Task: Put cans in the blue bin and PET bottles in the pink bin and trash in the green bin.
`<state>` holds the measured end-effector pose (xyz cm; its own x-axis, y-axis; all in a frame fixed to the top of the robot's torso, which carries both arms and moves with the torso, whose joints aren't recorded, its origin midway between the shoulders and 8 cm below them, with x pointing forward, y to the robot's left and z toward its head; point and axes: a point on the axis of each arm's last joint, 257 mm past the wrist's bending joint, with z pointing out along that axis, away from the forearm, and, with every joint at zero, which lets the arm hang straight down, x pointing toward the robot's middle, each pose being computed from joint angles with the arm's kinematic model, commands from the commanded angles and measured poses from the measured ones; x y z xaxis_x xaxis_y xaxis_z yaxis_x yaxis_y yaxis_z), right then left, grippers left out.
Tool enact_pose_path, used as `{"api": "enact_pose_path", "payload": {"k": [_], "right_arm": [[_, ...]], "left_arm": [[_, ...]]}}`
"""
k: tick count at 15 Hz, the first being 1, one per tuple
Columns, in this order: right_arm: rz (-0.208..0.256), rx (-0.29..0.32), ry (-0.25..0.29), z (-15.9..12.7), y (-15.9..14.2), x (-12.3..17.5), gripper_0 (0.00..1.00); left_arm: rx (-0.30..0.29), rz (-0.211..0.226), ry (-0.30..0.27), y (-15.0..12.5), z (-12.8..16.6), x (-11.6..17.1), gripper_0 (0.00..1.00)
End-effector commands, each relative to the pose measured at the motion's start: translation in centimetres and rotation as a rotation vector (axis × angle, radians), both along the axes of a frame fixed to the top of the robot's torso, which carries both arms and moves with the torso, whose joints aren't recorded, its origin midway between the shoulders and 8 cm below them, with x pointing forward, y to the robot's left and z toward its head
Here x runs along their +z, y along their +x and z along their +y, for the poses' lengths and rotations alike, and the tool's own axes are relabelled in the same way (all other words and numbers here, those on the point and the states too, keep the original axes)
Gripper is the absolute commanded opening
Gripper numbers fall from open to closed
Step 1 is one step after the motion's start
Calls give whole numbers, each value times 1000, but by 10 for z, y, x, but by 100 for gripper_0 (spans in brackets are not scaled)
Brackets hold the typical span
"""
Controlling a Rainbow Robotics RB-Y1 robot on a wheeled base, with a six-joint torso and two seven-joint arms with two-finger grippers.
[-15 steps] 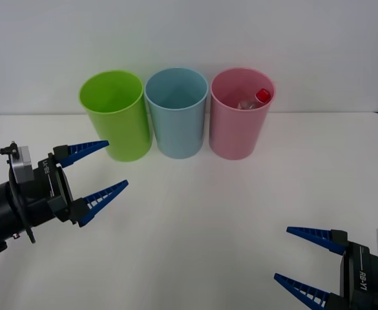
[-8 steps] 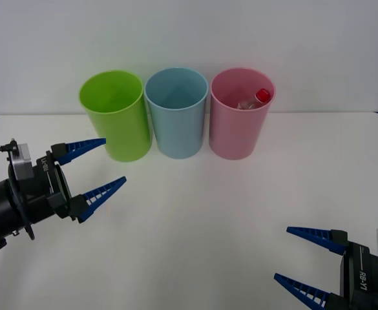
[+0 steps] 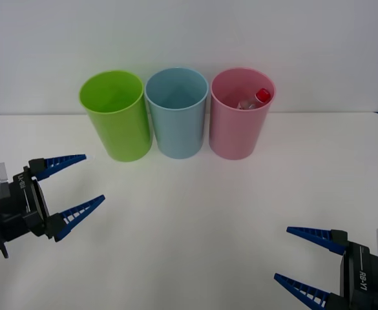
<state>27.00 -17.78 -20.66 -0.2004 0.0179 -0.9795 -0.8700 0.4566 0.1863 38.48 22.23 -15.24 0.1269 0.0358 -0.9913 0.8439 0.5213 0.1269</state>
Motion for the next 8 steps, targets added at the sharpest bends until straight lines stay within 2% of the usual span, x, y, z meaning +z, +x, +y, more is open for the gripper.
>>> {"api": "enact_pose_path", "payload": {"k": [1,8], "right_arm": [[0,0,0,0,0,0,100],[0,0,0,0,0,0,100]], "left_arm": [[33,2,54,0,13,-12,100],[53,57,108,-12,23,-40,100]]}}
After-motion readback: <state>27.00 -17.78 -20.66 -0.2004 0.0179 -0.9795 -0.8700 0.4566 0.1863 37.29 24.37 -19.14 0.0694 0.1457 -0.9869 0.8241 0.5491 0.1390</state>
